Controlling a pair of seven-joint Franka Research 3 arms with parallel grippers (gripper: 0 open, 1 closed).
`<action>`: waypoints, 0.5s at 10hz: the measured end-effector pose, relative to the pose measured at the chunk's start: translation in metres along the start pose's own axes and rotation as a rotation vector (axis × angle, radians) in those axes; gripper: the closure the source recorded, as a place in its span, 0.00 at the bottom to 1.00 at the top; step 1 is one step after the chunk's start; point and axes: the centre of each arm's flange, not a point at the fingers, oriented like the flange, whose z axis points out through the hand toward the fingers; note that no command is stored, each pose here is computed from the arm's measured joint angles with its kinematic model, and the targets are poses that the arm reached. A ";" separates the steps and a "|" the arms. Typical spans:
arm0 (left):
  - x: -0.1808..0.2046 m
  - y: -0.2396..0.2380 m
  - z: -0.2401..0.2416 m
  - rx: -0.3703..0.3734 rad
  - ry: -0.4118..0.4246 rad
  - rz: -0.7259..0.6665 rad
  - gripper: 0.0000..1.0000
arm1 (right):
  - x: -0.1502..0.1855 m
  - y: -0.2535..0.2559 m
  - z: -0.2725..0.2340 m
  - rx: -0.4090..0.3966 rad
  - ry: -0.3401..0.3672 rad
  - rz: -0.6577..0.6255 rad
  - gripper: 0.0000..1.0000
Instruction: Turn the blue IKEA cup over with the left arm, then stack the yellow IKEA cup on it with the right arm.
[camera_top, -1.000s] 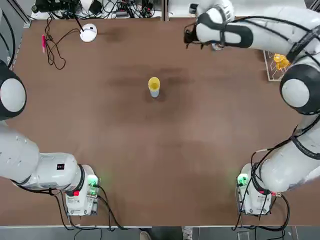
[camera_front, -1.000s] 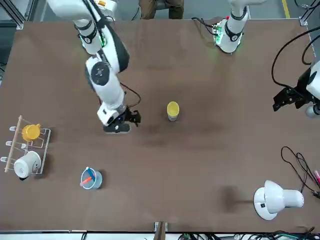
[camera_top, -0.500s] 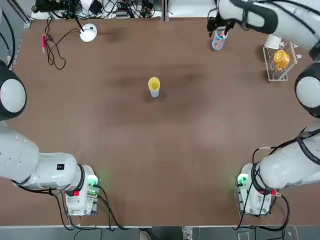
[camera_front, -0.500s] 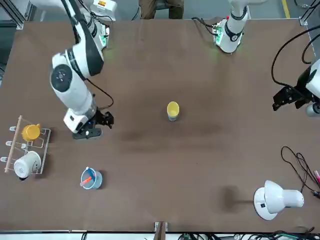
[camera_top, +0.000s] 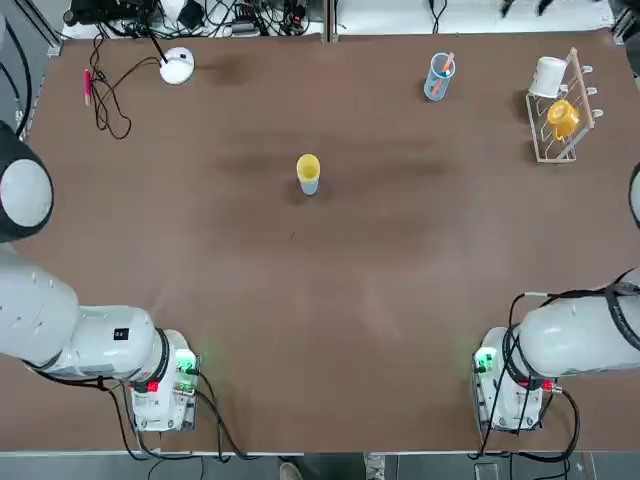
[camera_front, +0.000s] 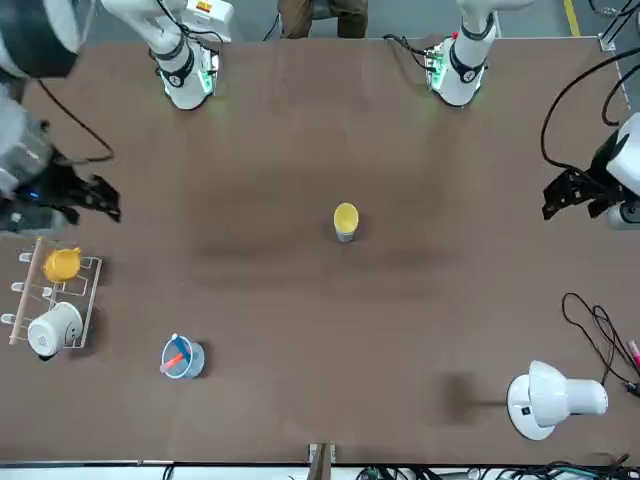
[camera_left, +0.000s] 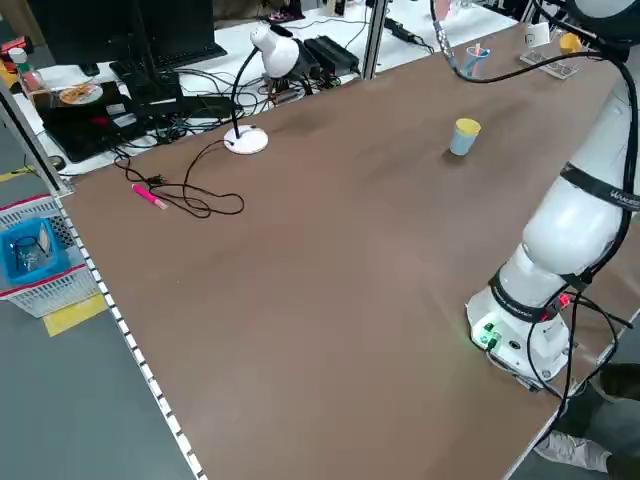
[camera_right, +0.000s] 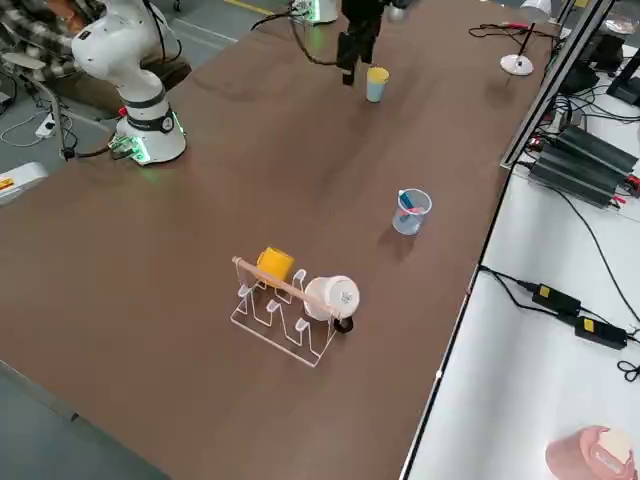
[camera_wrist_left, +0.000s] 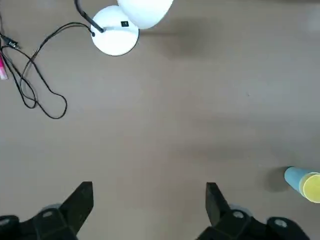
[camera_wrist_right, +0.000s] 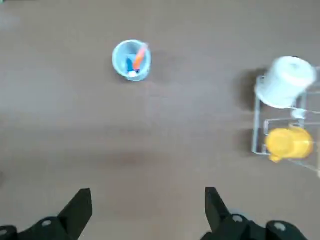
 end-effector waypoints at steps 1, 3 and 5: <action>0.000 0.004 0.000 -0.001 0.000 0.006 0.01 | -0.002 0.019 -0.011 -0.003 0.006 0.032 0.00; 0.000 0.004 0.000 -0.001 -0.001 0.007 0.01 | -0.006 0.040 -0.021 -0.008 -0.001 0.104 0.00; -0.001 0.005 0.000 -0.001 -0.002 0.008 0.01 | -0.010 0.047 -0.028 -0.009 -0.013 0.146 0.00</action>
